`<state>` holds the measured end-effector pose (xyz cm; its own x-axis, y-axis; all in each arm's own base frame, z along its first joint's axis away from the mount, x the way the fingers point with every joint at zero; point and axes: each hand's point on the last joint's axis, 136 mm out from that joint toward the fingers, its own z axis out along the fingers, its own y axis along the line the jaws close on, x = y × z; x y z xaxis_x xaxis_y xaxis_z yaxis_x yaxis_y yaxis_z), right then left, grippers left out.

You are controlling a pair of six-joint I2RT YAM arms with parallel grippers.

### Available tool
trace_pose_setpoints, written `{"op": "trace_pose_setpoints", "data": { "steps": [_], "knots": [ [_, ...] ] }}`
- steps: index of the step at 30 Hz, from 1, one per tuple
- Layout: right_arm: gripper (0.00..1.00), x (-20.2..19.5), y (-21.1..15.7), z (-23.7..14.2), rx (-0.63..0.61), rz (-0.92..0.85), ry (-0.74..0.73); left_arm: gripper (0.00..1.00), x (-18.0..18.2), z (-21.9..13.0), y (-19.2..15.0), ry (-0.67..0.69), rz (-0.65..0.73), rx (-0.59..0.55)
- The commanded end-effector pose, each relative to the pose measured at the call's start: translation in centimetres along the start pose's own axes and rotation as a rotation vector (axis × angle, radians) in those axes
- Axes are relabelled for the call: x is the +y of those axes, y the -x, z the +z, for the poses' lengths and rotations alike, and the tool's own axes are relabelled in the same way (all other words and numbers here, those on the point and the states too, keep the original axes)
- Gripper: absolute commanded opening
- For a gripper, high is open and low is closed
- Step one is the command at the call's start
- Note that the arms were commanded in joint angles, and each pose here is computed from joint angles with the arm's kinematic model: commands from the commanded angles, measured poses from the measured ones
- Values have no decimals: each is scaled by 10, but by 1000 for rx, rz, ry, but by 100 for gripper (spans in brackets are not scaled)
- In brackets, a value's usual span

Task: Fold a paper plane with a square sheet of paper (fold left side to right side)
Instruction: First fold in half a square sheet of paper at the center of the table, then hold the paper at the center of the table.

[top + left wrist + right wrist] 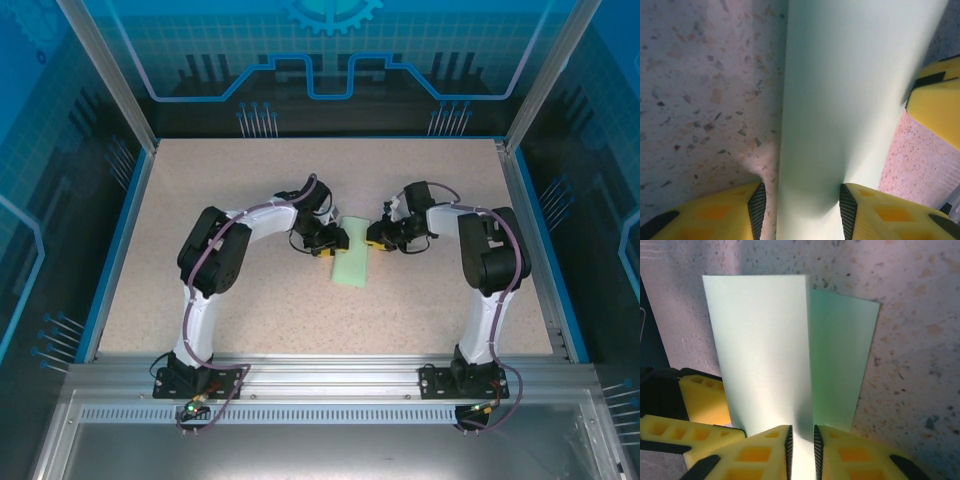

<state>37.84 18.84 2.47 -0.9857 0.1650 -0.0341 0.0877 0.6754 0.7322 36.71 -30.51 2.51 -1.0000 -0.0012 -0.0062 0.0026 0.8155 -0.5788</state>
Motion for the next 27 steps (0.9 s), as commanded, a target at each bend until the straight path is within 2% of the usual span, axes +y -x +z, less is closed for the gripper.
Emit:
{"op": "trace_pose_setpoints", "data": {
  "steps": [1,4,7,19,27],
  "knots": [
    [34,-3,3,-18,-43,-19,-28,45,7,11,-6,41,9,35],
    [44,-6,4,-33,-66,-35,-66,45,7,13,-5,44,10,38],
    [47,-15,1,-44,-78,-40,-124,45,7,14,-6,45,12,44],
    [48,-45,-9,-46,-48,12,-196,46,-1,17,-13,61,78,93],
    [48,-43,-7,-46,-42,7,-192,48,-2,20,-14,81,97,103]
  ]
}}
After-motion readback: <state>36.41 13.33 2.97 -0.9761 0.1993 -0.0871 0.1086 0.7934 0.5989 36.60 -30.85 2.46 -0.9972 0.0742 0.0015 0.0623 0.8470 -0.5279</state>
